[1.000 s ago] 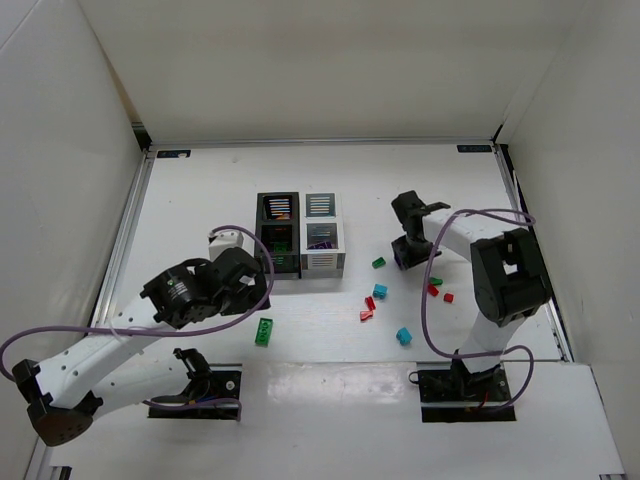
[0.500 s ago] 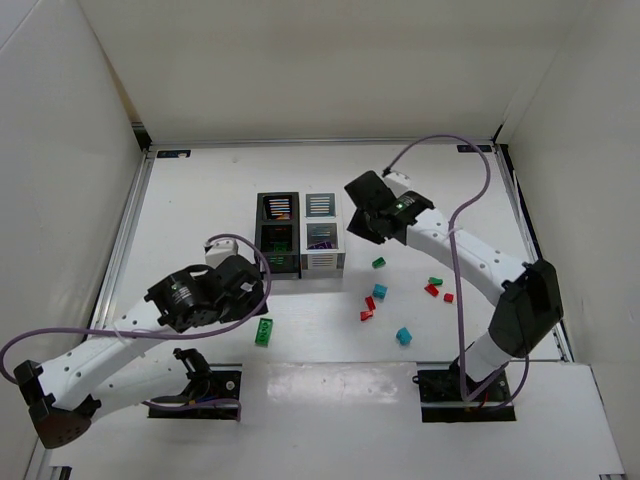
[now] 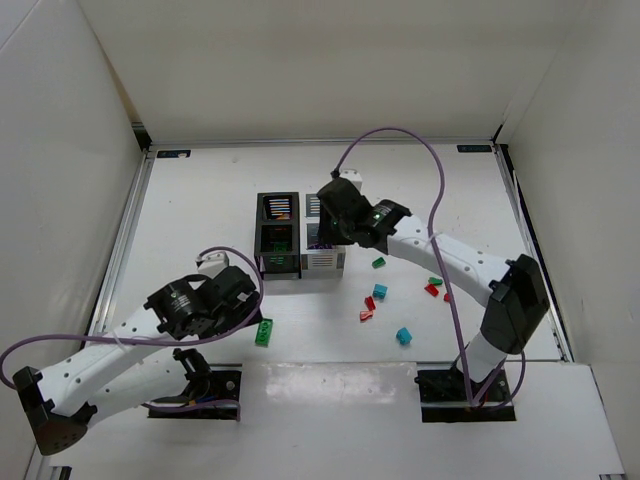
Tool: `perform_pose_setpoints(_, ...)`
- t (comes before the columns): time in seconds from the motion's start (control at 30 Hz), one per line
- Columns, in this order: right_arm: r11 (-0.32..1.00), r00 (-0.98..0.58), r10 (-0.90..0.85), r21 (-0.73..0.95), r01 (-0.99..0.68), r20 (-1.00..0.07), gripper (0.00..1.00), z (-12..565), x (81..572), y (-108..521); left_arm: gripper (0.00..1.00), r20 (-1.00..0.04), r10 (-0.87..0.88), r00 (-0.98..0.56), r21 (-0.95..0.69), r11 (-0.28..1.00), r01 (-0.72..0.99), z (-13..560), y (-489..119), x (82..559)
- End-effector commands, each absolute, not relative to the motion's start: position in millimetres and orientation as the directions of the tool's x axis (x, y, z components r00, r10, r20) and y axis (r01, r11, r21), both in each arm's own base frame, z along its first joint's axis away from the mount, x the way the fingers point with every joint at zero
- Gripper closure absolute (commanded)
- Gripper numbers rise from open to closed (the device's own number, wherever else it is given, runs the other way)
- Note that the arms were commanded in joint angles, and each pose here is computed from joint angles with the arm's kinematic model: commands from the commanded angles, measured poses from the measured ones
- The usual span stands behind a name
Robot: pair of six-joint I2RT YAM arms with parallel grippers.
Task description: Sort the legos into containers by color
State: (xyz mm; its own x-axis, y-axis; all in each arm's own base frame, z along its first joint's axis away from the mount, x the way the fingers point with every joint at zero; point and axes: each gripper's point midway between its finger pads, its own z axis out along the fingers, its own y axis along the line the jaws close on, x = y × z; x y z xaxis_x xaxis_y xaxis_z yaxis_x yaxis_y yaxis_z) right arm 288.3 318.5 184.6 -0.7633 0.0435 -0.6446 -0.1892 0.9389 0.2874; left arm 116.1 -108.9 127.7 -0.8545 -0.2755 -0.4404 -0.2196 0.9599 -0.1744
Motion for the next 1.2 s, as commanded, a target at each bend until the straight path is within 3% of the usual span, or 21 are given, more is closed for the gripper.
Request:
perform_pose_setpoints(0.0,0.922,-0.738,0.008,0.291,-0.255,-0.675,0.69,195,293,340,0.0,-0.418,-0.304,-0.856,-0.199,0.95,-0.24,123,-110,112)
perform_pose_setpoints(0.13,0.927,-0.75,0.009,0.288,-0.242,-0.661,0.64,187,293,343,0.0,-0.412,-0.302,-0.86,-0.204,0.95,-0.236,120,-111,111)
perform_pose_setpoints(0.2,0.932,-0.753,0.008,0.278,-0.234,-0.658,0.51,183,295,343,0.0,-0.409,-0.304,-0.861,-0.2,0.95,-0.24,116,-111,111)
perform_pose_setpoints(0.43,0.936,-0.736,-0.011,0.253,-0.247,-0.677,0.31,191,292,339,0.0,-0.388,-0.291,-0.875,-0.208,0.952,-0.224,107,-120,111)
perform_pose_setpoints(0.83,0.942,-0.69,0.041,0.258,-0.214,-0.723,0.27,220,274,293,0.0,-0.356,-0.194,-0.914,-0.274,0.957,-0.096,67,-149,110)
perform_pose_setpoints(1.17,0.961,-0.685,0.081,0.24,-0.14,-0.724,0.25,212,253,241,0.09,-0.407,-0.174,-0.897,-0.233,0.969,-0.082,28,-155,126)
